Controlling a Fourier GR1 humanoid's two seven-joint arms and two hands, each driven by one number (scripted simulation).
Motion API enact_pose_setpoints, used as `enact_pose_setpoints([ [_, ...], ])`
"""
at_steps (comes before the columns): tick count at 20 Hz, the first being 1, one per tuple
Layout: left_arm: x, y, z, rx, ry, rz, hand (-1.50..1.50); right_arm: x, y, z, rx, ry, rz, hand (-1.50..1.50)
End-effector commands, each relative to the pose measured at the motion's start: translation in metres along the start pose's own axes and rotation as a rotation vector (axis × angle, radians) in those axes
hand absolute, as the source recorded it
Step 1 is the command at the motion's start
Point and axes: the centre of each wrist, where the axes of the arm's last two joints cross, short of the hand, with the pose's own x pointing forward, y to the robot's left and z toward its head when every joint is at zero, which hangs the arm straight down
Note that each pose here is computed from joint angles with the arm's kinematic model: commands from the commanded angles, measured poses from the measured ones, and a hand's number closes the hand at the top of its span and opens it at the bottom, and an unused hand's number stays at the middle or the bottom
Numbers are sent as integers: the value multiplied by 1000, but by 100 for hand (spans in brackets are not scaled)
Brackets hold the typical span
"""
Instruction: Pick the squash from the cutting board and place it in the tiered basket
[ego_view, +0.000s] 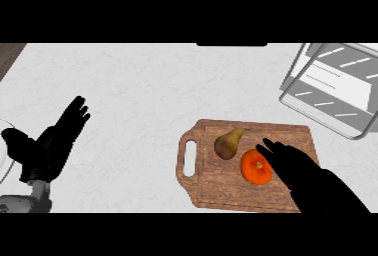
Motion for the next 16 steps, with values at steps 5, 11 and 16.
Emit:
enact_pose_setpoints([
  [5,8,-8,12,-13,-14,-8,0,46,16,-24,14,123,16,-150],
  [11,-1,-4,9,1,-14,21,0,27,59,-35,17,202,43,-150],
  [16,-2,3,-4,-2,3,13,0,-3,73,-63,-10,195,47,-150],
])
